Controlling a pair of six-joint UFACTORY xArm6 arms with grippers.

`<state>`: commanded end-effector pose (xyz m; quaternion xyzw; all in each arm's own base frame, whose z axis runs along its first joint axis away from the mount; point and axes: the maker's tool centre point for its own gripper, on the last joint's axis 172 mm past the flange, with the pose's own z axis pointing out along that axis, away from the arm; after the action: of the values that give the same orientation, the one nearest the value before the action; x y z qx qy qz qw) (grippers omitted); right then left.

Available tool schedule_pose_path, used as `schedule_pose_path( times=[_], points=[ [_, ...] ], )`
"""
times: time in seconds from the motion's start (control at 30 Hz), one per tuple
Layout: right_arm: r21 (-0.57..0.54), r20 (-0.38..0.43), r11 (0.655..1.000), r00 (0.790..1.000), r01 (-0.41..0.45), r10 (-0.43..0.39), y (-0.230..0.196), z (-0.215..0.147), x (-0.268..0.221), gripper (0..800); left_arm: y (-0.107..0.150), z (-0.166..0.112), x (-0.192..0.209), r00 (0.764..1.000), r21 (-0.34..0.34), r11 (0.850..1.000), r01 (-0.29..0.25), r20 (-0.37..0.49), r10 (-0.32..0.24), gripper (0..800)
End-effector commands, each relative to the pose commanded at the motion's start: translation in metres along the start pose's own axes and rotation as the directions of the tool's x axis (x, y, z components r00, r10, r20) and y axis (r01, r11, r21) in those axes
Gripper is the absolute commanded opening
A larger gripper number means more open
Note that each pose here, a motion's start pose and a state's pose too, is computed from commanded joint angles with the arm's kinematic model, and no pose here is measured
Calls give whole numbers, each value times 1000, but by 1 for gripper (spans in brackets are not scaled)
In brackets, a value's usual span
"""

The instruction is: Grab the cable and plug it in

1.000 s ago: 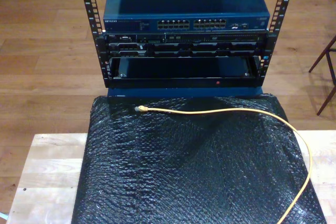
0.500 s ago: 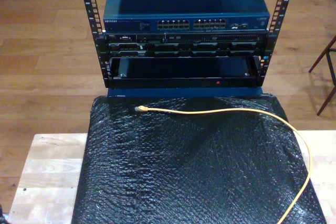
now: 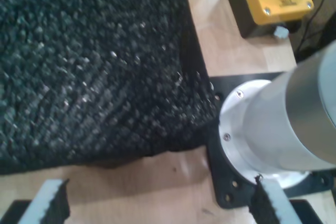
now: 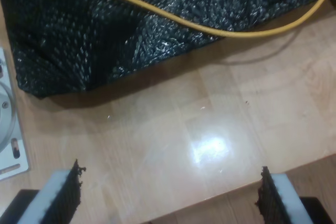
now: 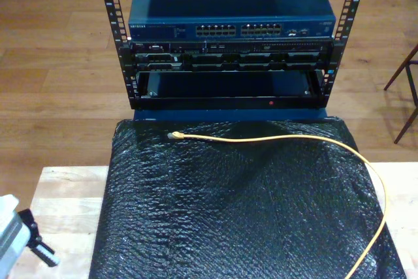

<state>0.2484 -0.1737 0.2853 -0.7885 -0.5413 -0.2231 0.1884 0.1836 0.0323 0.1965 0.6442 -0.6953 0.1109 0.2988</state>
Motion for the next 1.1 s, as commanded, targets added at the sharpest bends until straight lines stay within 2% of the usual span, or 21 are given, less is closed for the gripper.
schedule_pose_path(
  times=[0.23, 0.37, 0.87, 1.1],
  points=[
    [-3, -17, 1000, 1000, -8, 8, 13, 0, 13, 796, -6, 8, 7, 999, -38, 998, 51, 18, -50, 800],
    [-8, -31, 1000, 999, -17, 17, 24, 0, 24, 796, -16, 8, 5, 995, -8, 995, 100, 21, -100, 800],
    [51, -6, 999, 1000, -15, 15, 49, 24, 63, 796, -40, 16, 26, 989, 6, 990, 142, 29, -142, 800],
    [77, -14, 997, 1000, 0, 1, 64, 36, 86, 796, -47, 20, 23, 986, 12, 987, 161, 37, -161, 800]
  ],
)
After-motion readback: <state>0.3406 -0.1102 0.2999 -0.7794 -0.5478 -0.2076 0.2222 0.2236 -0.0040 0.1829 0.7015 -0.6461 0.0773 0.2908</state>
